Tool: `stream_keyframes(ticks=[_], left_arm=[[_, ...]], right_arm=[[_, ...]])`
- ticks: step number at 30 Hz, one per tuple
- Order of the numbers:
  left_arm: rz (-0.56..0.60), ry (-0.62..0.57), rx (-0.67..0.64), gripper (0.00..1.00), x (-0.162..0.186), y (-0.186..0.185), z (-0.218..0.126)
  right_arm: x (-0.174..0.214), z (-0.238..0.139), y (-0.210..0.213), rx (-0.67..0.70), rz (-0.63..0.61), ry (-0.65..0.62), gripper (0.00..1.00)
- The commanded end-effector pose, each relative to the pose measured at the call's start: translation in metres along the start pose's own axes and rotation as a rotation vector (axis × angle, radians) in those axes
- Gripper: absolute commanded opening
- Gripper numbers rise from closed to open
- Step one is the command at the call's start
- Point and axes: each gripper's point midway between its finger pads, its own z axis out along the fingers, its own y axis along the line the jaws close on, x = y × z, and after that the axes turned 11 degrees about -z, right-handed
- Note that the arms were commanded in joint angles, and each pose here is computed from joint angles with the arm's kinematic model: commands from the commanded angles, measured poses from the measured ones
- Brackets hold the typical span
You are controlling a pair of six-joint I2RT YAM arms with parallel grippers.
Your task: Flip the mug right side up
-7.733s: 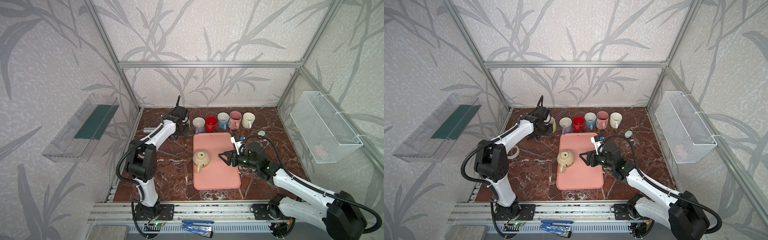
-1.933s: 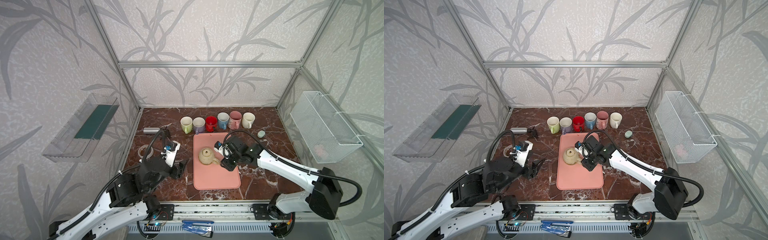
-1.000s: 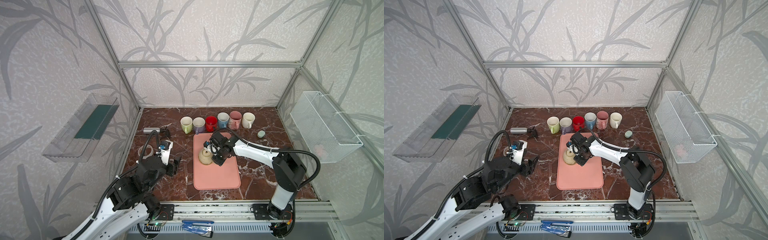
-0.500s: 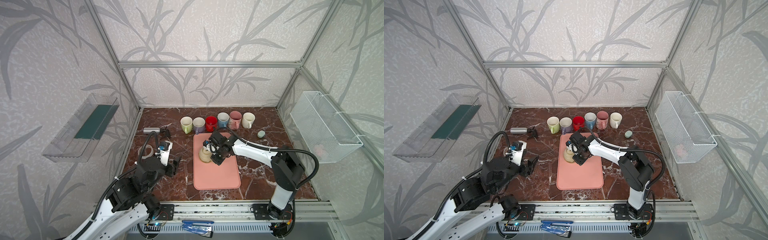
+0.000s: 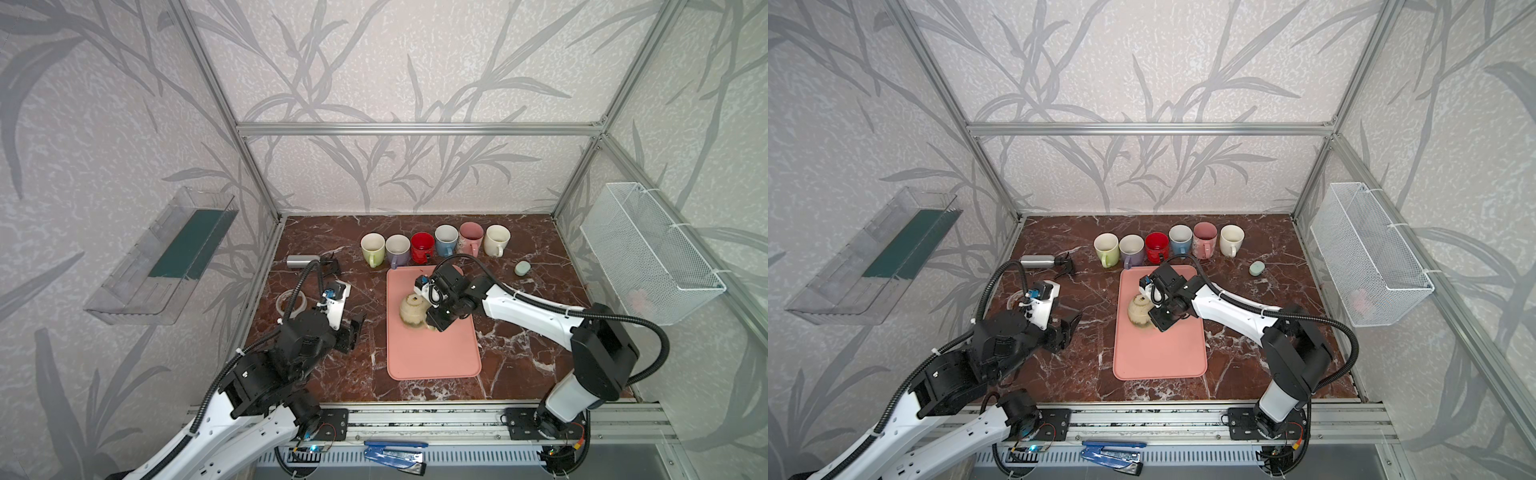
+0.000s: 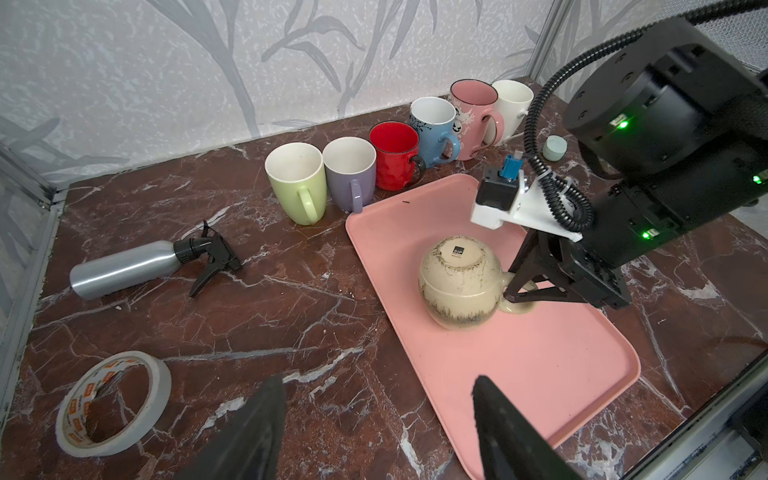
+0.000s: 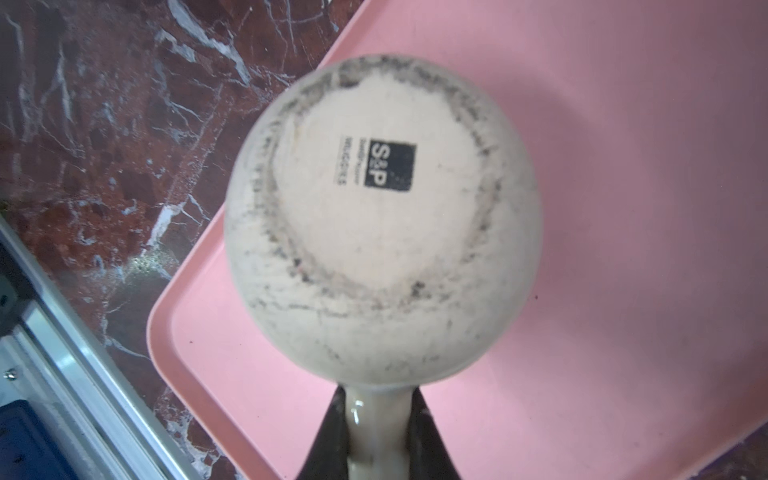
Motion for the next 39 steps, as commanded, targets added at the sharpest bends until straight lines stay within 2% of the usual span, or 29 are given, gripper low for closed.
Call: stream_keyframes(ticks=[1, 8, 15, 28, 36, 39], left_arm=[[-0.010, 0.007, 0.010, 0.70, 0.001, -0.002, 0.003], [-0.056, -0.003, 0.021, 0.69, -0.003, -0.004, 0.001], [-0.108, 0.005, 0.046, 0.69, -0.009, -0.014, 0.005], [-0.423, 0.040, 0.258, 0.64, 0.026, -0.052, 0.055], [-0.488, 0.040, 0.344, 0.60, 0.037, -0.064, 0.067], [-0.522, 0.037, 0.392, 0.58, 0.040, -0.070, 0.070]], right_arm=[[-0.031, -0.032, 0.010, -0.070, 0.043, -0.185, 0.00], [-0.038, -0.063, 0.010, -0.173, 0.128, -0.356, 0.00], [-0.038, -0.082, 0.016, -0.257, 0.151, -0.460, 0.00], [-0.051, -0.130, 0.019, -0.419, 0.196, -0.689, 0.00], [-0.059, -0.145, 0.012, -0.461, 0.215, -0.807, 0.00], [-0.065, -0.149, 0.007, -0.488, 0.262, -0.841, 0.00]])
